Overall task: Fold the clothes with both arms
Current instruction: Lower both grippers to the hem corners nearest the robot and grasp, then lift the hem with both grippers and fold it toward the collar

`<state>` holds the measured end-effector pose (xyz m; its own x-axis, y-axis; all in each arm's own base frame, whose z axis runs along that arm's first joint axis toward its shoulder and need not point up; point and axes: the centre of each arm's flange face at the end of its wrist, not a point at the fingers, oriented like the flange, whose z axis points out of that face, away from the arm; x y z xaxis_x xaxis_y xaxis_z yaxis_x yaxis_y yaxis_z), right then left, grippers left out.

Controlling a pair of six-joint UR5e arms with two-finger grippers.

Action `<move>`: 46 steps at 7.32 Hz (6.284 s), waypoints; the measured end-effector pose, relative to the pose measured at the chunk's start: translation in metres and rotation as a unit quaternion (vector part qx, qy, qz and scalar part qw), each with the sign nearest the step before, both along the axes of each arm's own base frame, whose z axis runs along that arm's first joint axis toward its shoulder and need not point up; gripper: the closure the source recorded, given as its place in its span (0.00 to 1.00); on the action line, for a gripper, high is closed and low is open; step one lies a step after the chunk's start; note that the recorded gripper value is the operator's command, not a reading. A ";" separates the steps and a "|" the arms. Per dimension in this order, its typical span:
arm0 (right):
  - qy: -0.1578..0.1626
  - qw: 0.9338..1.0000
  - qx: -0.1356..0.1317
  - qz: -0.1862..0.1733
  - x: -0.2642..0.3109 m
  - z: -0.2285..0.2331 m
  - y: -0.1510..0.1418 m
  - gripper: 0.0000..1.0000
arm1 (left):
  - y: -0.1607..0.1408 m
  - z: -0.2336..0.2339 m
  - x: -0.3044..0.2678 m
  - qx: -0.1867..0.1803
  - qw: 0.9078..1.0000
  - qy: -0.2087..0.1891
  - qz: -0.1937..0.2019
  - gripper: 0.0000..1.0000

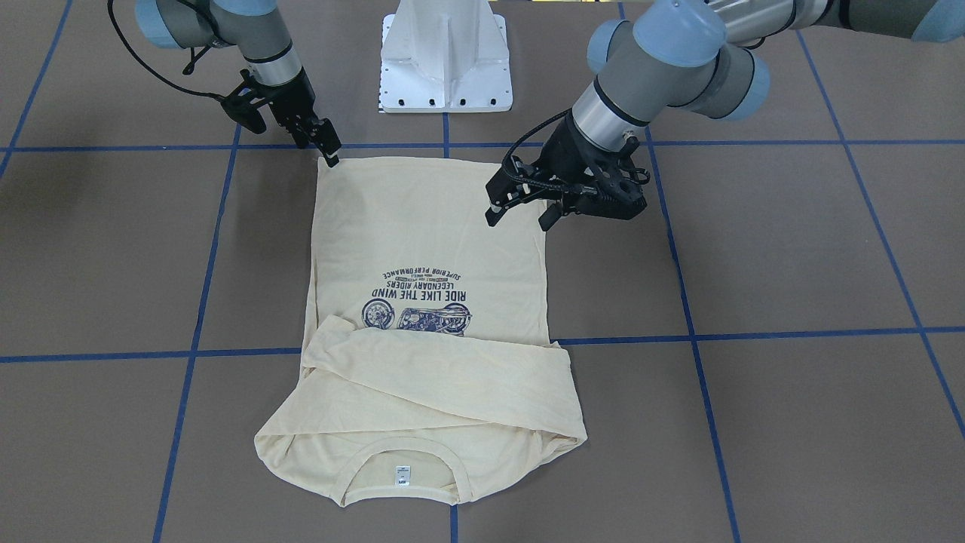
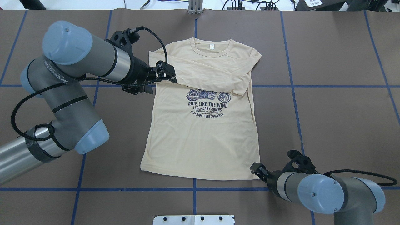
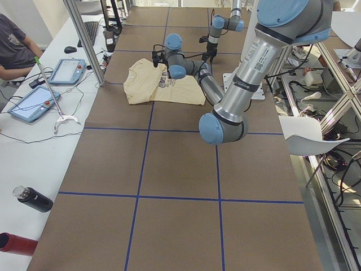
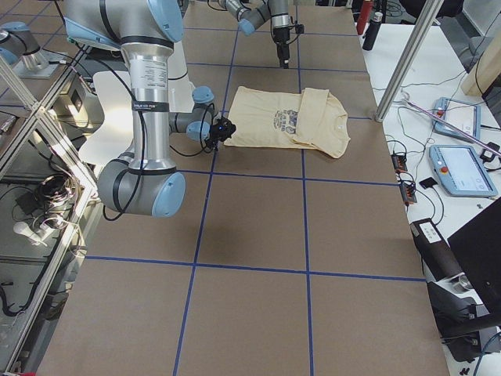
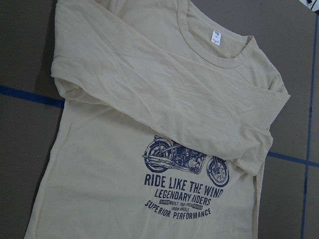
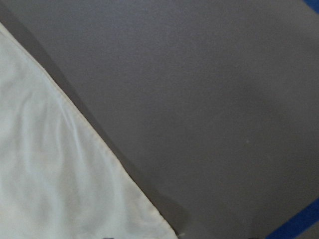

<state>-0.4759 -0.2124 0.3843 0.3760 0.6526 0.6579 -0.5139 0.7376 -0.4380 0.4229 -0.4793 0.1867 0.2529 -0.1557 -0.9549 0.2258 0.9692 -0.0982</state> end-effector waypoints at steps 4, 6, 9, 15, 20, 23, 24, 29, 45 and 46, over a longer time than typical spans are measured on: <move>0.001 1.000 0.000 0.002 0.001 -0.001 -0.002 1.00 | 0.000 0.001 0.000 -0.001 1.000 -0.001 -0.001 0.05; -0.007 1.000 0.000 0.002 0.008 -0.010 -0.002 1.00 | -0.001 0.003 0.002 -0.004 1.000 -0.004 -0.002 0.04; -0.015 1.000 -0.001 -0.001 0.030 -0.016 0.001 1.00 | 0.054 0.048 0.031 -0.022 0.998 -0.055 -0.032 0.01; -0.012 1.000 -0.003 -0.005 0.039 -0.013 0.004 1.00 | 0.192 0.112 0.074 -0.077 0.988 -0.131 0.007 0.25; -0.012 1.000 -0.003 -0.005 0.039 -0.013 0.004 1.00 | 0.205 0.121 0.097 -0.087 0.986 -0.142 0.019 0.34; -0.012 1.000 -0.003 -0.005 0.040 -0.013 0.004 1.00 | 0.204 0.122 0.105 -0.091 0.985 -0.144 0.018 0.53; -0.012 1.000 -0.003 -0.005 0.040 -0.014 0.004 1.00 | 0.204 0.125 0.106 -0.092 0.985 -0.147 0.017 0.81; -0.013 1.000 -0.003 -0.005 0.041 -0.014 0.004 1.00 | 0.204 0.118 0.092 -0.092 0.986 -0.138 0.015 1.00; -0.056 0.995 -0.085 -0.002 0.121 -0.098 -0.144 1.00 | 0.113 0.030 0.017 -0.106 0.991 -0.062 -0.055 1.00; -0.030 0.997 -0.078 0.001 0.113 -0.117 -0.195 1.00 | 0.069 0.040 0.017 -0.098 0.990 -0.069 -0.079 1.00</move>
<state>-0.3629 -0.4074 0.2676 0.3373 0.7490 0.5703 -0.4852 0.6574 -0.5765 0.4402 -0.4101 0.2272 0.3363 -0.3833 -0.8602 0.3979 0.8857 -0.2391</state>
